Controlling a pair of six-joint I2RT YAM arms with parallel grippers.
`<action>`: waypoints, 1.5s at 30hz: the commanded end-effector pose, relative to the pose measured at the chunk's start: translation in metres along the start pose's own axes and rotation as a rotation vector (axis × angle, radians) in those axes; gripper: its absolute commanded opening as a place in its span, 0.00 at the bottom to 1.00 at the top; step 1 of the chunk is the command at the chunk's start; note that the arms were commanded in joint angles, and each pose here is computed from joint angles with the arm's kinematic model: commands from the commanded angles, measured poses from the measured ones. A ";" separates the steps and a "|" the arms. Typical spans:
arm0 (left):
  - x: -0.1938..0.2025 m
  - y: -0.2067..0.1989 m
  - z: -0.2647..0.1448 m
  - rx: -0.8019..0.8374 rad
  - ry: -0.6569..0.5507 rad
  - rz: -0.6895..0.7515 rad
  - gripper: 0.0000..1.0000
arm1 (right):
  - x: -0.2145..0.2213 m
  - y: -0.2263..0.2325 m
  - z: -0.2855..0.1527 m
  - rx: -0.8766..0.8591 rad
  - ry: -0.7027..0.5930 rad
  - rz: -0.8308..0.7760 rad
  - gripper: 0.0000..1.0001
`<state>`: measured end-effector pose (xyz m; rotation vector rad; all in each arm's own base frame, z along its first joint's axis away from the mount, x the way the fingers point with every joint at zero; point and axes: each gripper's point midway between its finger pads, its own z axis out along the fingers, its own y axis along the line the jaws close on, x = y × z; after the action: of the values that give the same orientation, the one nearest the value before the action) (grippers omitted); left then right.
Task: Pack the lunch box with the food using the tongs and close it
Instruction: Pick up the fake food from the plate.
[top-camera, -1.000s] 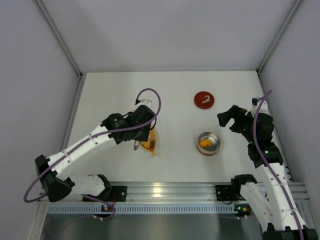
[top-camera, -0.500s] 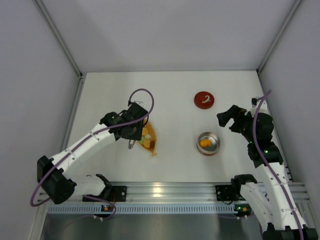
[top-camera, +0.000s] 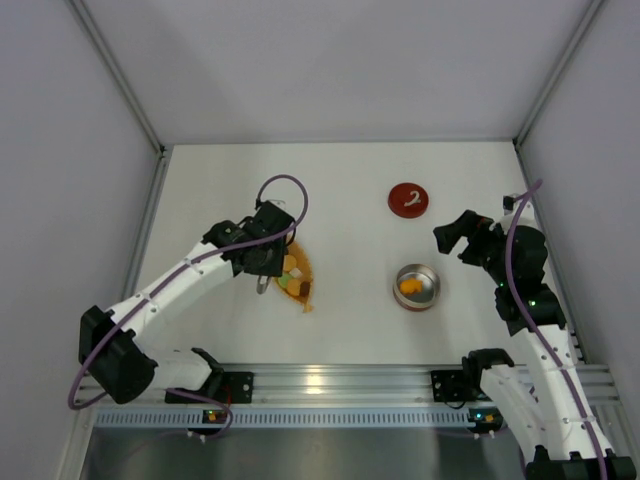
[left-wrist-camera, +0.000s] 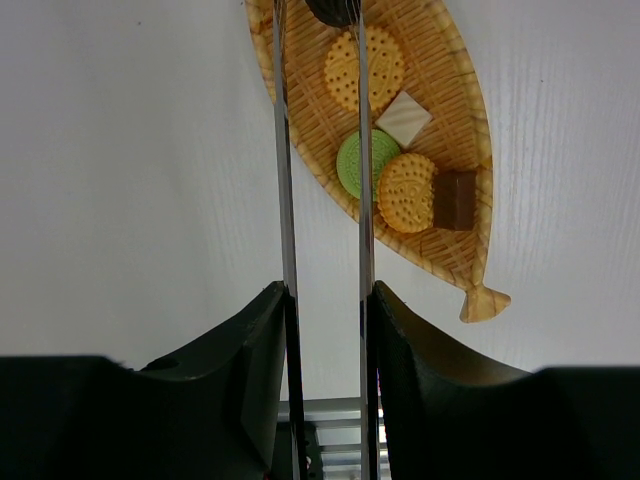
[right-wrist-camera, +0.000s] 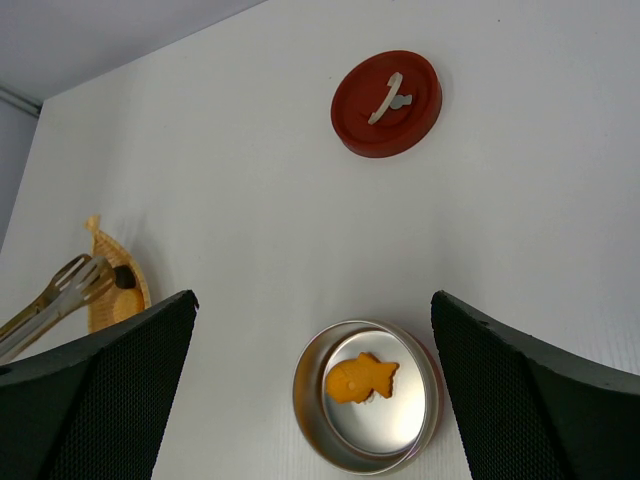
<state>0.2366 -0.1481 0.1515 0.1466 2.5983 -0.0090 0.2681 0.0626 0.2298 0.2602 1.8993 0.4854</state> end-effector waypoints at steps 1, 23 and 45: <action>-0.007 -0.007 0.007 0.026 -0.022 0.003 0.43 | -0.010 0.010 -0.001 -0.042 -0.043 -0.018 1.00; -0.002 -0.006 0.023 0.029 0.013 0.005 0.44 | -0.011 0.010 -0.001 -0.040 -0.044 -0.024 0.99; -0.013 -0.006 0.009 0.046 -0.015 0.001 0.33 | -0.013 0.011 -0.001 -0.043 -0.044 -0.024 1.00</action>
<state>0.2424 -0.1511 0.1285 0.1699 2.6480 -0.0265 0.2681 0.0625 0.2297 0.2577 1.8994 0.4836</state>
